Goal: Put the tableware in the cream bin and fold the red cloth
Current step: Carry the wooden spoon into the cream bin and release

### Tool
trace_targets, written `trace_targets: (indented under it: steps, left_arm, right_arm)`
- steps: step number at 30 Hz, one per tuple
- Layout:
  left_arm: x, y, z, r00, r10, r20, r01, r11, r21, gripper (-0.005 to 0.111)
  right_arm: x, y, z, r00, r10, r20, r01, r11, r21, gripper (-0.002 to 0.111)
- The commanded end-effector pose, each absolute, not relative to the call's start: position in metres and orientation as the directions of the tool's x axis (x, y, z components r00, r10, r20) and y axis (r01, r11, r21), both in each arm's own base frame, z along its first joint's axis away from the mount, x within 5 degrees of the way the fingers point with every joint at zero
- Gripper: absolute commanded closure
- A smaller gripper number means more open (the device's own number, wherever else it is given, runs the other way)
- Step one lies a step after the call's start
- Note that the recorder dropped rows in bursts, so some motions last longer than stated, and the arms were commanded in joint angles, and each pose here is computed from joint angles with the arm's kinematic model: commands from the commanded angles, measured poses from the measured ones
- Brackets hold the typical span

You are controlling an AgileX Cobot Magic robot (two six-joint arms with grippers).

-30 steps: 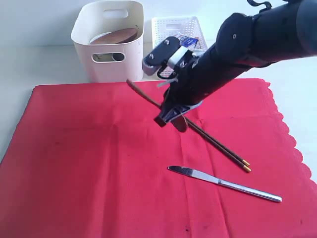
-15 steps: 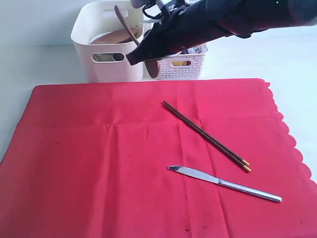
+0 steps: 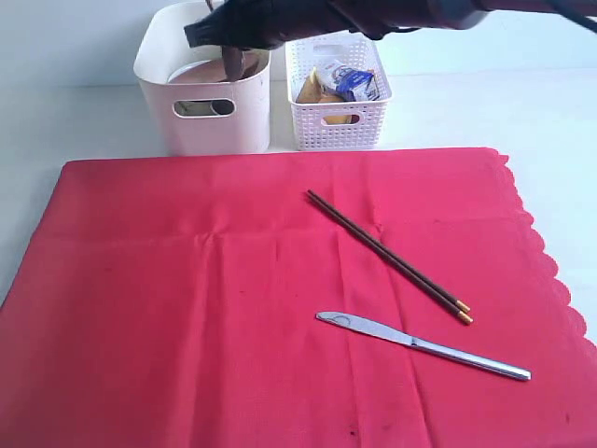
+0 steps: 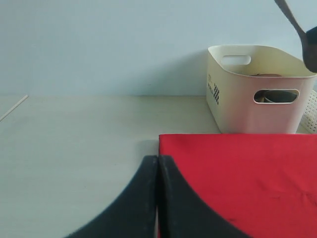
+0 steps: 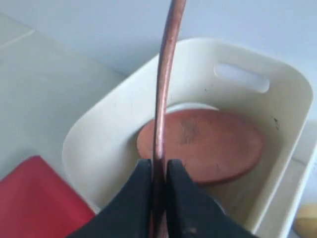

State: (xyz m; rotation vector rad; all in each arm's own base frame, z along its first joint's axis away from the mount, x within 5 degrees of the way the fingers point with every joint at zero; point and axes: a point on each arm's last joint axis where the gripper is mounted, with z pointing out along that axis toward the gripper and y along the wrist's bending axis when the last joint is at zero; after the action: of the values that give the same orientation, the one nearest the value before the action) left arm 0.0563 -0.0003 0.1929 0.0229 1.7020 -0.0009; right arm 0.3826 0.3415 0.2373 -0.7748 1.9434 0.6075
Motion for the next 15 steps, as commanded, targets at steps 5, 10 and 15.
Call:
trace_targets:
  steps: [5,10,15]
  left_arm:
    - [0.056,-0.001,0.194,-0.119,0.013,-0.993,0.020,1.000,0.011,0.106]
    - [0.056,-0.001,0.194,-0.119,0.013,-0.993,0.020,1.000,0.011,0.106]
    - [0.056,-0.001,0.194,-0.119,0.013,-0.993,0.020,1.000,0.011,0.106]
  right_arm:
    - [0.422,0.370,0.224,-0.339,-0.116,-0.934,-0.672,0.724,0.154,0.108]
    - [0.436,0.378,0.197,-0.353,-0.078,-0.932,-0.643,0.745,0.181,0.108]
    - [0.438,0.384,0.172,-0.362,-0.083,-0.929,-0.623,0.762,0.175,0.100]
